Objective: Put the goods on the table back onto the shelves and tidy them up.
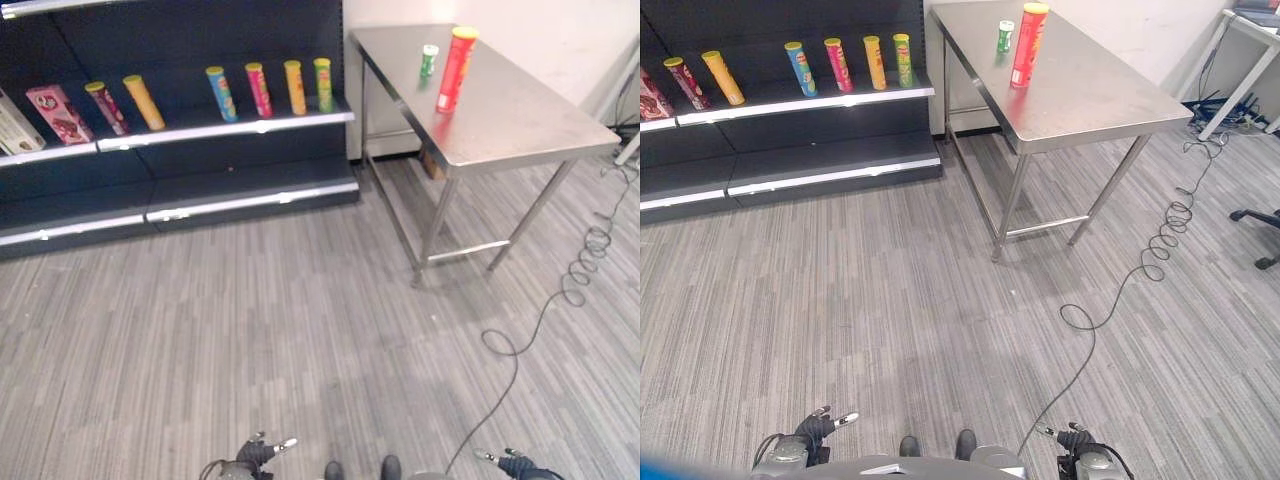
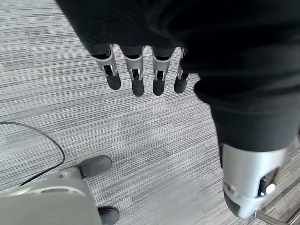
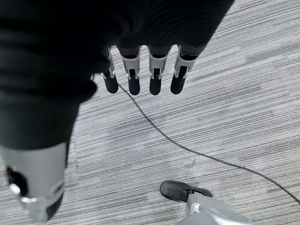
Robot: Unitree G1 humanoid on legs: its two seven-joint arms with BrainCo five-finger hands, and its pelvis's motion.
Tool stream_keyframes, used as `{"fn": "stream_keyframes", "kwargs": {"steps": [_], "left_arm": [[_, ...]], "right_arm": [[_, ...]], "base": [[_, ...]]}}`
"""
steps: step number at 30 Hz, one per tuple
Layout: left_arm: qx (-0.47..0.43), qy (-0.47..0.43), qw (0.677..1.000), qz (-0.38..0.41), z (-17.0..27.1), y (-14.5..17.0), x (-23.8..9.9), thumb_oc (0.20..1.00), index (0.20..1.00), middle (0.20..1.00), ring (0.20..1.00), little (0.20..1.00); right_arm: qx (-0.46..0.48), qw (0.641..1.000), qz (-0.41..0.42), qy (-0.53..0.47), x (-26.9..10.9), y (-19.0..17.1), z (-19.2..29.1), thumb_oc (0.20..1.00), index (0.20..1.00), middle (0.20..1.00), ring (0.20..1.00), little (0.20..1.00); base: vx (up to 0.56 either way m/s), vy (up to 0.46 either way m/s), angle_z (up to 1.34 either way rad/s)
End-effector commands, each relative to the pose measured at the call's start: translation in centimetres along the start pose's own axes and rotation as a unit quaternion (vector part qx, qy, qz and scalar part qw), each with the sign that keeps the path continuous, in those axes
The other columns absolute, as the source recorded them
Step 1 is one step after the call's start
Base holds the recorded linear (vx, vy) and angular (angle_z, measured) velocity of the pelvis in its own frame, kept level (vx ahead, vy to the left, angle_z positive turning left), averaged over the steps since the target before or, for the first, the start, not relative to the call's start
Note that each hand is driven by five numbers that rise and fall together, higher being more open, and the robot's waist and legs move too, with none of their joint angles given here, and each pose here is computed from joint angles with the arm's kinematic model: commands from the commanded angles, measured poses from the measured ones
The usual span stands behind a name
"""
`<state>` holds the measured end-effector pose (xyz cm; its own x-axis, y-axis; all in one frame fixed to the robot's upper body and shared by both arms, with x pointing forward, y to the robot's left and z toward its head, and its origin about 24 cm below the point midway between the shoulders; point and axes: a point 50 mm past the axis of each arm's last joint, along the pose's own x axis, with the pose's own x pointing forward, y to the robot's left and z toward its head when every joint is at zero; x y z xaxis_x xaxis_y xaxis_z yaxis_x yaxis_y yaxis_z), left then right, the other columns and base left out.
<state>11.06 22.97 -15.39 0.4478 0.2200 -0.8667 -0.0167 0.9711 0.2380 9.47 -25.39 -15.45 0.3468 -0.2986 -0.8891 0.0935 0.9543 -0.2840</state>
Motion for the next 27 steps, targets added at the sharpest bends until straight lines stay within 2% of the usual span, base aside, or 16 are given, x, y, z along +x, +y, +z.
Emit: {"fn": "stream_keyframes", "kwargs": {"steps": [1,27], "left_arm": [[0.000,-0.022,1.000,0.007,1.7,0.7,0.4,1.000,1.000,1.000,1.000,1.000],[0.020,-0.019,0.999,0.018,1.6,1.3,0.4,1.000,1.000,1.000,1.000,1.000]], "right_arm": [[-0.030,0.999,-0.011,-0.009,0.2,-0.8,1.1,1.000,1.000,1.000,1.000,1.000],[-0.054,0.998,-0.010,-0.024,0.3,-0.9,2.0,1.000,1.000,1.000,1.000,1.000]], "base": [[0.00,0.000,0.00],[0.00,0.000,0.01]]}}
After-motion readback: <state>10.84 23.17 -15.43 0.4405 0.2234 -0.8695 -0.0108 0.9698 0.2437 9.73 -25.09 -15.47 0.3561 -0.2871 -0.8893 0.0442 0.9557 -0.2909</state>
